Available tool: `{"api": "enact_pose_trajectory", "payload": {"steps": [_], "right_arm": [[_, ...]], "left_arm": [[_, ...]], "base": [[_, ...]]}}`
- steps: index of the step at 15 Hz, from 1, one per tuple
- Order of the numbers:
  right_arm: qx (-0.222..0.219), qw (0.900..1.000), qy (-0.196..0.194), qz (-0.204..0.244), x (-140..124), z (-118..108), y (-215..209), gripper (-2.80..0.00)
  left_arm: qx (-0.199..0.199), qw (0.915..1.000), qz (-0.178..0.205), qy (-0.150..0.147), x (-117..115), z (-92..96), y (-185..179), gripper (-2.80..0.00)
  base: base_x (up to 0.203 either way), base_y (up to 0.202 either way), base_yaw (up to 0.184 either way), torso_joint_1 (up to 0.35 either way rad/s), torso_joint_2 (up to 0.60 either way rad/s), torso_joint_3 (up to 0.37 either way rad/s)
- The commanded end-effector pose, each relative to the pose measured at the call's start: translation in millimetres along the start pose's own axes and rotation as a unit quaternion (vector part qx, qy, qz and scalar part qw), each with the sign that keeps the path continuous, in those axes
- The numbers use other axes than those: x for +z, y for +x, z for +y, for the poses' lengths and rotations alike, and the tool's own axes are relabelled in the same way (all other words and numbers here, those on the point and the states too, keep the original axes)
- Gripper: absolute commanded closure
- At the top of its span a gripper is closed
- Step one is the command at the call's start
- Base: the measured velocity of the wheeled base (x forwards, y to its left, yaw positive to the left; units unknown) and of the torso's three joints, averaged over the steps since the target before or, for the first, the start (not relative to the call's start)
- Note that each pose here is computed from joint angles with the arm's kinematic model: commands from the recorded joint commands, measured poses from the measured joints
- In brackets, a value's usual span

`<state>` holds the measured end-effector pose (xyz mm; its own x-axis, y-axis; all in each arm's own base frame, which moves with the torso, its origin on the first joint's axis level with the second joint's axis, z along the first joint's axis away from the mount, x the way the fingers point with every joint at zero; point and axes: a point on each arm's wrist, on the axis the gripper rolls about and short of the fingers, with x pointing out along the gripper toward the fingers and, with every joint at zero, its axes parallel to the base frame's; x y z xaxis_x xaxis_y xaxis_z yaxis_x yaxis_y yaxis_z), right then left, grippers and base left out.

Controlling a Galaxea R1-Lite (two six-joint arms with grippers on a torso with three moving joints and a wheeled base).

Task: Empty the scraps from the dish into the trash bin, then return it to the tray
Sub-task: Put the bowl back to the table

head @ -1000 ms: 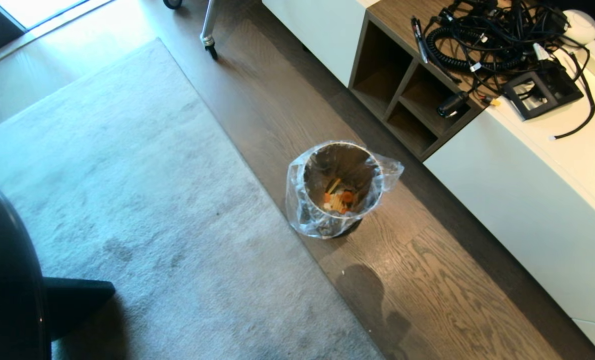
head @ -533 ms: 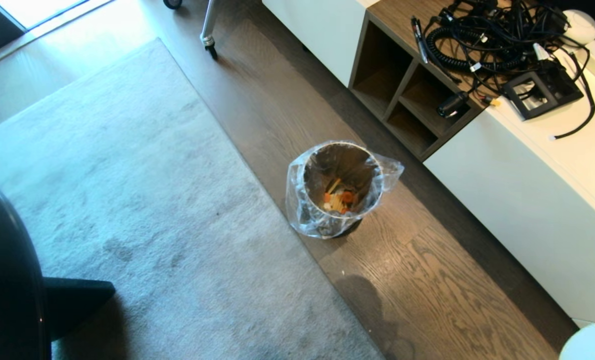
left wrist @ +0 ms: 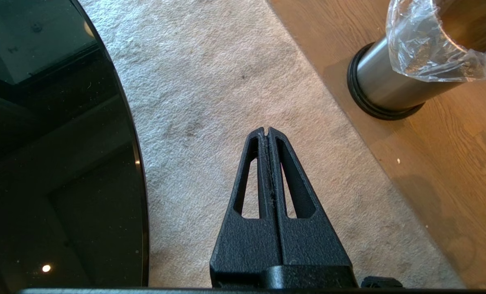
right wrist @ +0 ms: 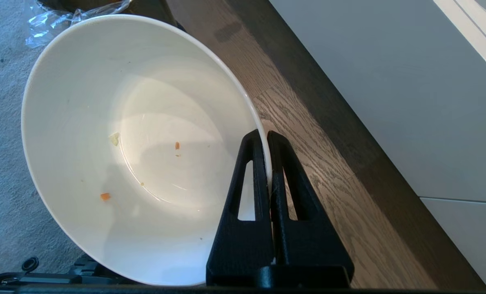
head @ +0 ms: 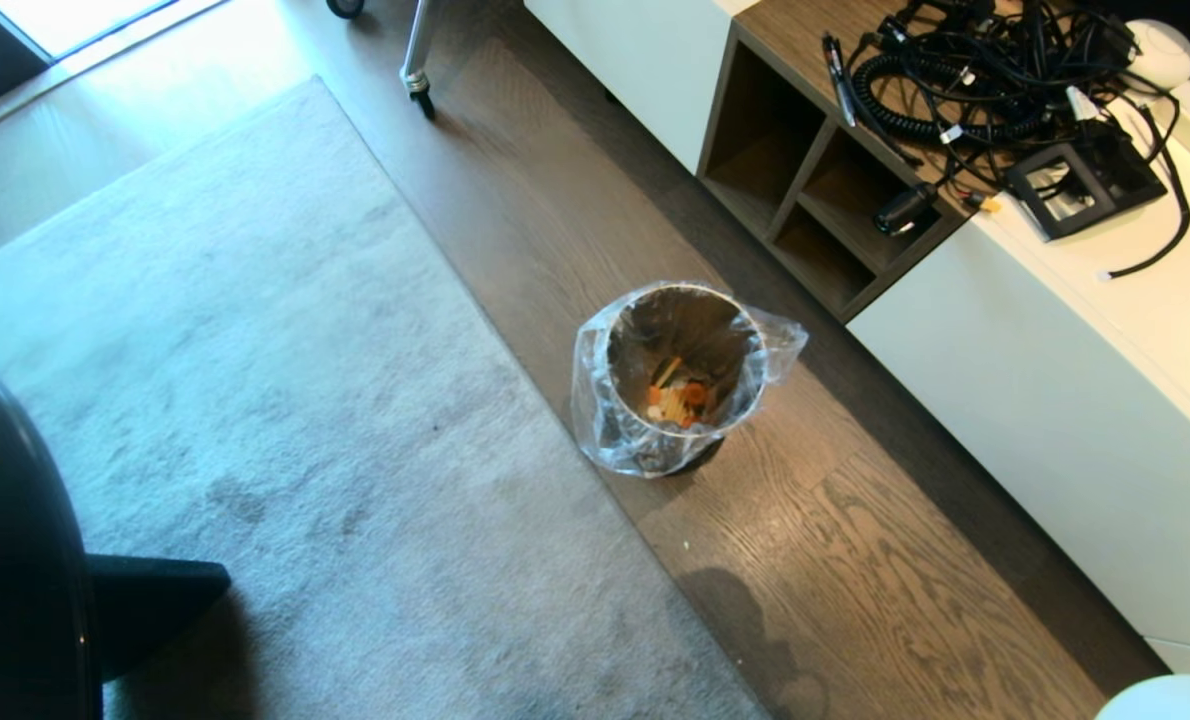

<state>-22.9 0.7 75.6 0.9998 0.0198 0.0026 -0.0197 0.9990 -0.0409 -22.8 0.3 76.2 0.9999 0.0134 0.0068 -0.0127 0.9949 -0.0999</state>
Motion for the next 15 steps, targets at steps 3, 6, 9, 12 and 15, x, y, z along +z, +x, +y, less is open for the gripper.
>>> {"api": "enact_pose_trajectory", "payload": {"steps": [3, 6, 9, 12, 15], "right_arm": [[0.000, 1.000, 0.002, 0.001, 0.1, 0.0, 0.1, 0.00], [0.000, 1.000, 0.002, 0.001, 0.1, 0.0, 0.1, 0.00], [0.000, 1.000, 0.002, 0.001, 0.1, 0.0, 0.1, 0.00], [0.000, 1.000, 0.002, 0.001, 0.1, 0.0, 0.1, 0.00], [0.000, 1.000, 0.002, 0.001, 0.1, 0.0, 0.1, 0.00]], "left_arm": [[0.000, 1.0000, 0.000, -0.001, 0.0, 0.0, 0.0, 0.00], [0.000, 1.0000, 0.000, -0.001, 0.0, 0.0, 0.0, 0.00], [0.000, 1.0000, 0.000, -0.001, 0.0, 0.0, 0.0, 0.00], [0.000, 1.0000, 0.000, -0.001, 0.0, 0.0, 0.0, 0.00], [0.000, 1.0000, -0.001, -0.001, 0.1, 0.0, 0.0, 0.00]], "base": [[0.000, 0.000, 0.000, 0.000, 0.00, 0.000], [0.000, 0.000, 0.000, 0.002, 0.00, 0.059], [0.000, 0.000, 0.000, 0.004, 0.00, 0.171], [0.000, 0.000, 0.000, 0.002, 0.00, 0.194], [0.000, 0.000, 0.000, 0.005, 0.00, 0.202]]}}
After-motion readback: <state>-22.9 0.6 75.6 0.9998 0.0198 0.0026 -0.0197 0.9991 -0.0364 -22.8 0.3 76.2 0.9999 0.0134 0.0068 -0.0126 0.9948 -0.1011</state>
